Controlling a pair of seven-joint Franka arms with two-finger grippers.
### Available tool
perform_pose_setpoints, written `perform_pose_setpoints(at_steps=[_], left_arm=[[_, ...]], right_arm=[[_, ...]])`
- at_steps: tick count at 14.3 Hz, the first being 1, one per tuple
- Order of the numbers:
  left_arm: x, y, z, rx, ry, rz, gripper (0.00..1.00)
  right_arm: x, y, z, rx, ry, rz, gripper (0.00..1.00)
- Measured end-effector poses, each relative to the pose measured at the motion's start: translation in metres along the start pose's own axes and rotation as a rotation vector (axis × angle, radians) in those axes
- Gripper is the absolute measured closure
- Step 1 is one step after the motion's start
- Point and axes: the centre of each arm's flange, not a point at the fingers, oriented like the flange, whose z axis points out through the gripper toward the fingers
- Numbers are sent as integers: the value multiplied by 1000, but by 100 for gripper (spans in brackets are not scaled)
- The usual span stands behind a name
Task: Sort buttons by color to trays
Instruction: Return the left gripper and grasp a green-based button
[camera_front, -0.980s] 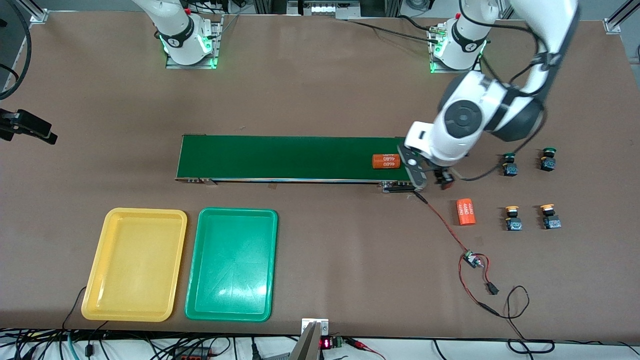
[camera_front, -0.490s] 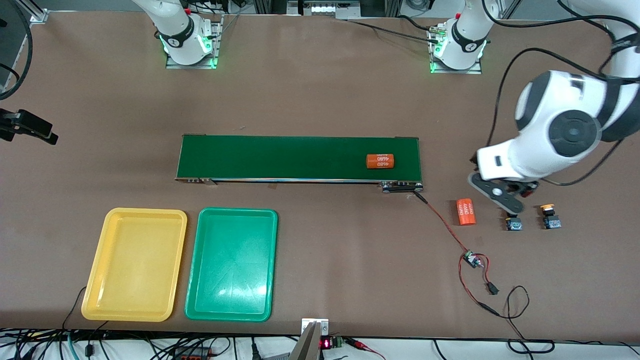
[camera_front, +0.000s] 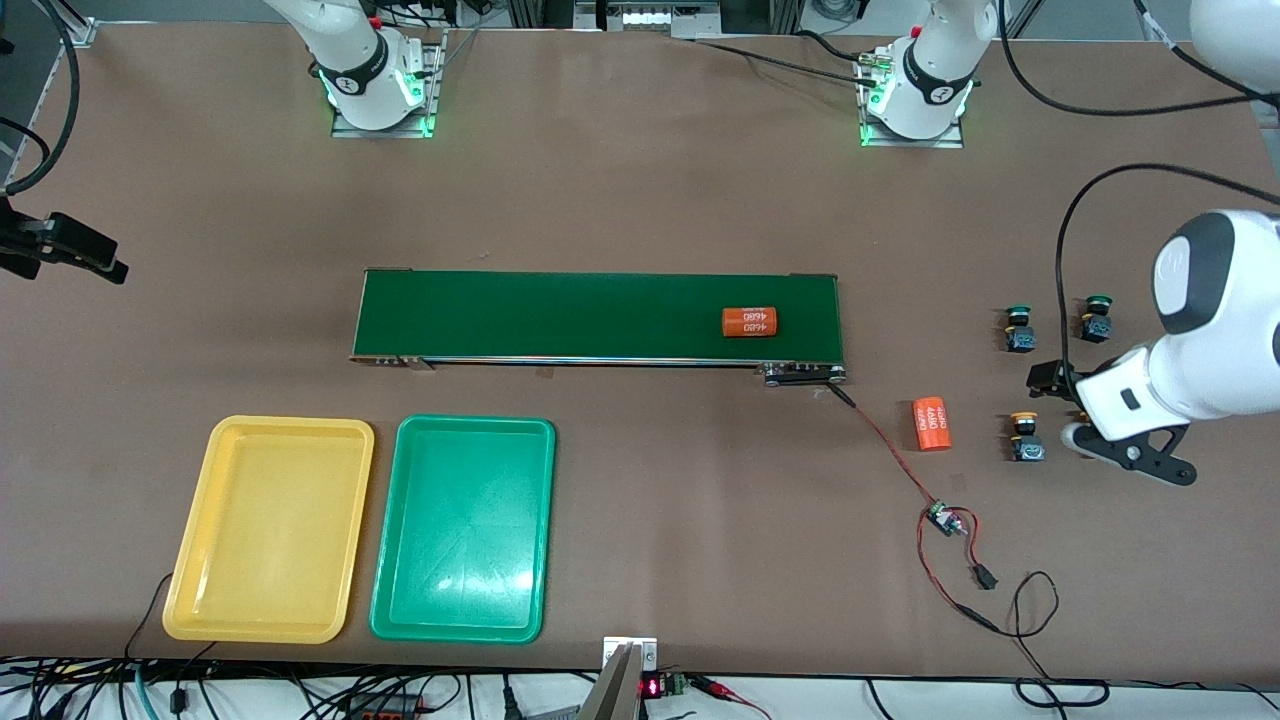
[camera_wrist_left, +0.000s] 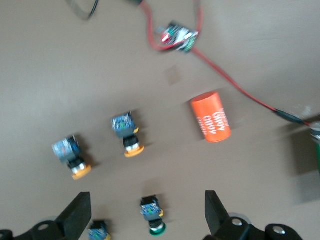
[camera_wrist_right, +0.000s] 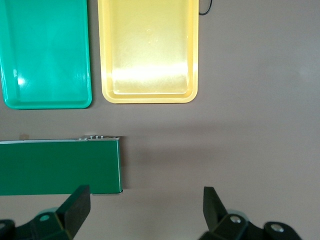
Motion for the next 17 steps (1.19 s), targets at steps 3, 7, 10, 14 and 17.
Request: perform_pose_setpoints(at_steps=[3, 7, 10, 14, 17], left_arm=[[-13, -16, 52, -11, -85, -151, 0], [-38, -40, 119, -21, -31, -205, 0], [-74, -39, 177, -38, 53, -226, 0], [-118, -33, 231, -75, 61, -252, 0], [-130, -27, 239, -89, -41, -244, 0]], right_arm=[[-2, 0, 0, 0, -15, 38, 0], [-3, -4, 1, 0, -22, 37, 0], [-4, -4, 2, 0, -32, 36, 0], [-4, -3, 2, 0, -36, 39, 0], [-5, -3, 2, 0, -38, 39, 0]])
